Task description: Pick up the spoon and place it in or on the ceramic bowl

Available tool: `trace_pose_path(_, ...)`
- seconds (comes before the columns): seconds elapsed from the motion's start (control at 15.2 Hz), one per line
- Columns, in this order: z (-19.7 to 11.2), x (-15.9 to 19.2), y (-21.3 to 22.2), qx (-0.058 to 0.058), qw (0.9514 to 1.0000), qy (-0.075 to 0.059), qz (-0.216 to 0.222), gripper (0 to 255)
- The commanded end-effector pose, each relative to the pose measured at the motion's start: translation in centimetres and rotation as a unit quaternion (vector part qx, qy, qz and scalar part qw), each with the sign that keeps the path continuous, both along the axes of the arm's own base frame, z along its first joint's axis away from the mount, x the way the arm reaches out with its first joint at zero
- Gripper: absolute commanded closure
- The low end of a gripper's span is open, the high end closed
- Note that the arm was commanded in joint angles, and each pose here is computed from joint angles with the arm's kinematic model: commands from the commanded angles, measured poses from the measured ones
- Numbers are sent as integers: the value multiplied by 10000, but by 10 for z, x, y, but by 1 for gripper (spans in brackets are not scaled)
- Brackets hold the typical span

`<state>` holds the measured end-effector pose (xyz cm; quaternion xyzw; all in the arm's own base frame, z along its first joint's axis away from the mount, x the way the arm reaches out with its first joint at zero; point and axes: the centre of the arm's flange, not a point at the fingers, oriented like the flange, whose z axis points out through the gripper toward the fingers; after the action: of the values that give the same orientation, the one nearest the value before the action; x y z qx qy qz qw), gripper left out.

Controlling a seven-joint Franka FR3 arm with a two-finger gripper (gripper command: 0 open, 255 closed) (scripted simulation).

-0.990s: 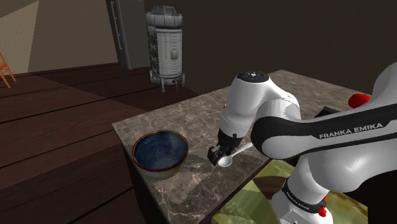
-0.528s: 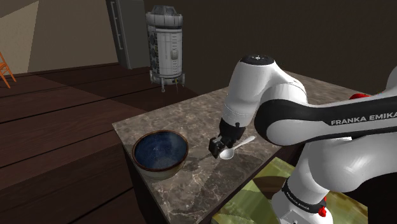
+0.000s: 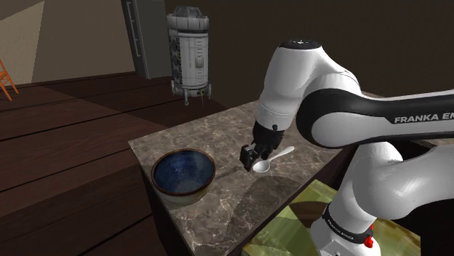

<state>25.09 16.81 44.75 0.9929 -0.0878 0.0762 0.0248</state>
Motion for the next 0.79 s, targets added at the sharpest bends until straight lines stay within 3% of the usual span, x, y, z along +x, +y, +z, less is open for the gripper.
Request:
trace_pose_path(0.0, 11, -1, 0, -1, 10000, 2, 0, 255)
trace_pose_path(0.59, 57, -1, 0, -1, 10000, 2, 0, 255)
trace_pose_path(0.73, 57, 16, 20, -1, 10000, 2, 0, 255)
